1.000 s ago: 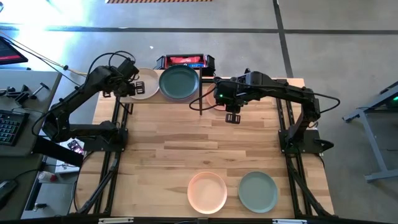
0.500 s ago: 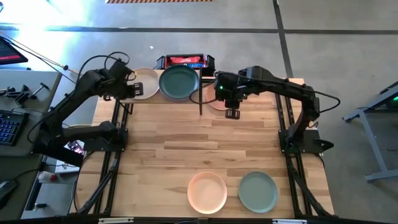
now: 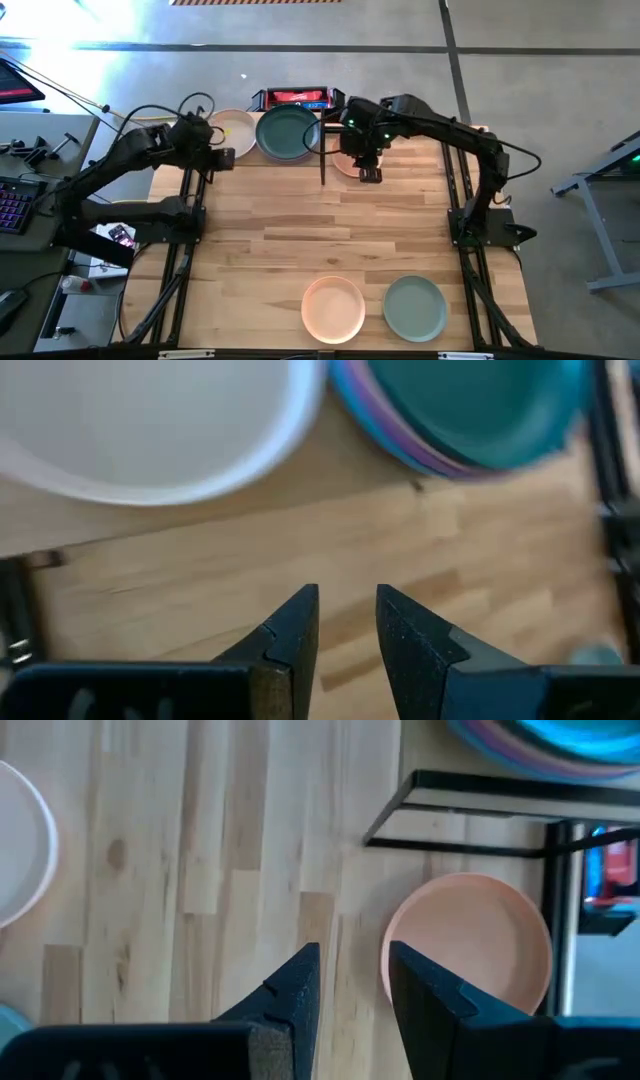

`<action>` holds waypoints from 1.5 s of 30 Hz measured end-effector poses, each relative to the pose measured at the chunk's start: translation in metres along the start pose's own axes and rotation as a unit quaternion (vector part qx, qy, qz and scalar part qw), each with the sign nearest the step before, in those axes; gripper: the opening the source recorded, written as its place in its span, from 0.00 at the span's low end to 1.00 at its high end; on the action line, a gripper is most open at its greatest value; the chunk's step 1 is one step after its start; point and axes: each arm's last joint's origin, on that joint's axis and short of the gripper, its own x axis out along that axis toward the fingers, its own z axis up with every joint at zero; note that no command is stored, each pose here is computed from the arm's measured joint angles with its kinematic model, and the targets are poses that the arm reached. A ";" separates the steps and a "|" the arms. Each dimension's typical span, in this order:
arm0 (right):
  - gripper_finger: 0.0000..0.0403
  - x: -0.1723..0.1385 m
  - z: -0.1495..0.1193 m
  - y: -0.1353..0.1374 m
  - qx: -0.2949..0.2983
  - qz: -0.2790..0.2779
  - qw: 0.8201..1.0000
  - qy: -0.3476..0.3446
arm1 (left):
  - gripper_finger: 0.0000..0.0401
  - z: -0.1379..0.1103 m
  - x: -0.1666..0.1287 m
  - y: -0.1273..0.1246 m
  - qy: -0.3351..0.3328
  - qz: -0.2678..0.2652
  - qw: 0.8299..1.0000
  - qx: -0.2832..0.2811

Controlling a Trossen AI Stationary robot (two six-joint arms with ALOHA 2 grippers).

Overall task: Place and stack plates onto a shelf
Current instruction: Stack the brown plate on top of the white plate on the shelf

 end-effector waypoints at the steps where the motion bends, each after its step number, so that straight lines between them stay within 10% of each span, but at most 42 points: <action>1: 0.25 0.006 0.001 -0.002 0.004 0.003 1.000 0.008 | 0.23 -0.002 0.000 -0.003 0.003 -0.010 1.000 0.015; 19: 0.25 0.094 0.006 -0.020 0.065 0.044 0.985 0.151 | 0.23 -0.034 -0.006 -0.019 0.068 -0.056 0.987 0.137; 45: 0.19 0.077 -0.012 -0.037 0.065 0.073 0.981 0.168 | 0.23 -0.044 -0.008 -0.015 0.092 -0.024 0.985 0.147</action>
